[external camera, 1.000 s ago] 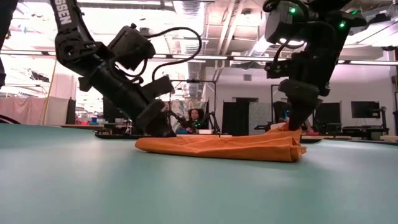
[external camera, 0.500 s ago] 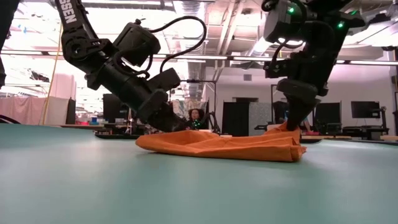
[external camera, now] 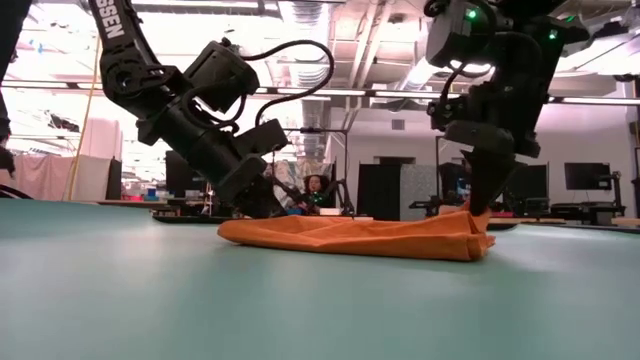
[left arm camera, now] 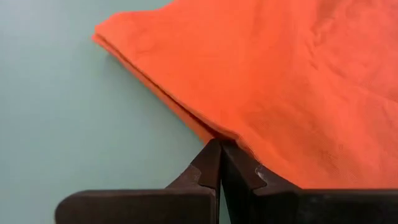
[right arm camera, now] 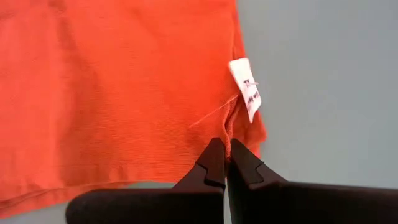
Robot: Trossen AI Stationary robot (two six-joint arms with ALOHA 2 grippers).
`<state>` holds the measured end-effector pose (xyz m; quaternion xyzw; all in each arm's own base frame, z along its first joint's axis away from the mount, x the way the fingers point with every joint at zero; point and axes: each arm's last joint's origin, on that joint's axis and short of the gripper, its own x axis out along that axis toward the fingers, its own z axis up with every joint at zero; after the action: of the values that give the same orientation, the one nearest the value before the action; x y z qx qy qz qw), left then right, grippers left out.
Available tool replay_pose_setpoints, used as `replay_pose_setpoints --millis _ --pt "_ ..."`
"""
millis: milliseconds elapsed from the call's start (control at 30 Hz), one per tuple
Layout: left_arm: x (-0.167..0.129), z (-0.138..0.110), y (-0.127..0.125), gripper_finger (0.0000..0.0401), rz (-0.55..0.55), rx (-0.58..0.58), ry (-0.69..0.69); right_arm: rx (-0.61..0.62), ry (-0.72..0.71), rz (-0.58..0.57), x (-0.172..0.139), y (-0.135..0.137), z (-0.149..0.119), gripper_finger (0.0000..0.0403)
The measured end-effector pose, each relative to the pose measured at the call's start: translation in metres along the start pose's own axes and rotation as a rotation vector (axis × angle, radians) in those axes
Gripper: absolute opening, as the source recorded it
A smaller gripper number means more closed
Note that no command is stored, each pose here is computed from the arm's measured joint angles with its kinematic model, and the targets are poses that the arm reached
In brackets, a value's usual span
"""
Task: Roll towel
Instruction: Fold the orange towel
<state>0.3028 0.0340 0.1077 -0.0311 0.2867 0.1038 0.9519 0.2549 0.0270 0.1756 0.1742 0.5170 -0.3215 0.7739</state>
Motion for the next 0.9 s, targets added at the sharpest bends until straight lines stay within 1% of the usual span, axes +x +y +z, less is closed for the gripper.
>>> replay_pose_setpoints --millis 67,200,467,600,733,800,833,900 --pt "0.000 -0.001 0.000 0.0000 0.001 -0.005 0.009 0.014 0.018 -0.022 0.000 -0.002 -0.002 0.0011" --pt "0.000 -0.002 0.000 0.0000 0.003 -0.012 0.018 0.002 0.045 -0.055 0.000 -0.006 -0.005 0.0012" --pt "0.000 -0.002 0.000 0.0000 0.023 -0.060 0.017 0.005 0.045 -0.053 0.001 -0.007 -0.003 0.0025" --pt "-0.002 0.001 0.003 0.0000 0.109 -0.005 0.005 0.000 0.042 -0.056 0.000 -0.005 -0.004 0.0056" --pt "-0.014 0.017 0.013 0.0000 0.145 -0.008 -0.061 0.018 0.049 -0.067 0.000 -0.007 -0.005 0.0096" --pt "-0.021 0.027 0.015 0.0000 0.120 -0.001 -0.114 0.009 0.051 -0.070 0.000 -0.007 -0.005 0.0111" --pt "-0.025 0.034 0.015 0.0000 0.080 0.012 -0.158 0.004 0.041 -0.076 0.000 -0.007 -0.005 0.0118" --pt "-0.029 0.046 0.014 0.0000 -0.042 0.042 -0.265 -0.006 0.004 -0.092 -0.001 -0.006 -0.005 0.0127"
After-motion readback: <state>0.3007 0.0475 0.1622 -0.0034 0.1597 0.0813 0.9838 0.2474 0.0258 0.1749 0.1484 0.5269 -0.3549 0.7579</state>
